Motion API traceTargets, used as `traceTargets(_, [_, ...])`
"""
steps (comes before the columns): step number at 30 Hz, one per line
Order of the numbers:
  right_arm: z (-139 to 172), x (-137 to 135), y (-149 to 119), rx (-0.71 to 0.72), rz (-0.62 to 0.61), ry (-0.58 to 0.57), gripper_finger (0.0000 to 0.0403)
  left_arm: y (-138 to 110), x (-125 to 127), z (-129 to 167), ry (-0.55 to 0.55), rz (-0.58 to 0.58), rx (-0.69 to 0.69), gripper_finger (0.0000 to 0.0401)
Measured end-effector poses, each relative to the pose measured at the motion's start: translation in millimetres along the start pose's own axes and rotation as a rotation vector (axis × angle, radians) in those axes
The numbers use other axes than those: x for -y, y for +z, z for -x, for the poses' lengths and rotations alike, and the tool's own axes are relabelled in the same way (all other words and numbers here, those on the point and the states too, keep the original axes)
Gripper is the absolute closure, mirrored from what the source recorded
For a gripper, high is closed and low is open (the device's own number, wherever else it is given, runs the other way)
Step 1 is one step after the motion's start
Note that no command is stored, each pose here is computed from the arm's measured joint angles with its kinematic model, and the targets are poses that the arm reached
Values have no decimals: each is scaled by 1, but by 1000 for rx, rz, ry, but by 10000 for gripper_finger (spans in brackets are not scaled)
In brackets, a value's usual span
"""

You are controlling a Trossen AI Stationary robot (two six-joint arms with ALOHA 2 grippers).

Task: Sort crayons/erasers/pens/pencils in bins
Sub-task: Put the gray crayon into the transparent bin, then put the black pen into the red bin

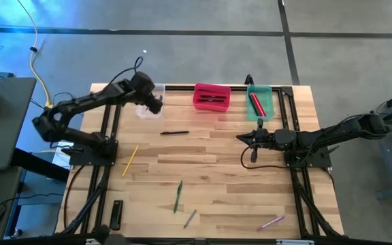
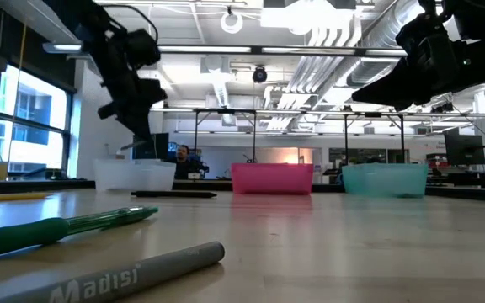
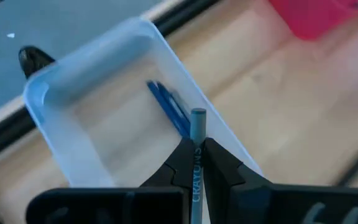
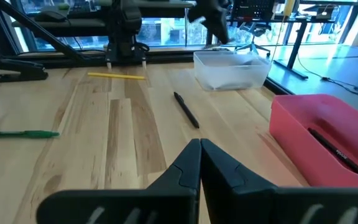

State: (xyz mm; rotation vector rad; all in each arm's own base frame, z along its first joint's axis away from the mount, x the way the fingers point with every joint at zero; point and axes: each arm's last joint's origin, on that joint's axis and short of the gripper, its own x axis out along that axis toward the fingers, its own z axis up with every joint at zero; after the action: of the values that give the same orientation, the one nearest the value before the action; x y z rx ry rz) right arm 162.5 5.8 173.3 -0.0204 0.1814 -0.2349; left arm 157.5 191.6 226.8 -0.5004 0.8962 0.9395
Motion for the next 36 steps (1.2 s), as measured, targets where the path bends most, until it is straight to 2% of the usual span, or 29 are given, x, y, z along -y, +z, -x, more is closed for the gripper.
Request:
traceTargets(8, [0, 0, 0, 1, -7, 0, 403, 11, -20, -42, -24, 41, -2, 400])
traceTargets(15, [0, 0, 0, 1, -3, 0, 403, 7, -27, -60, -10, 46, -57, 397])
traceTargets(29, [0, 0, 0, 1, 0, -1, 403, 8, -27, -62, -6, 32, -53, 349])
traceTargets(36, [0, 0, 0, 1, 0, -2, 403, 15, -27, -57, -7, -6, -49, 343])
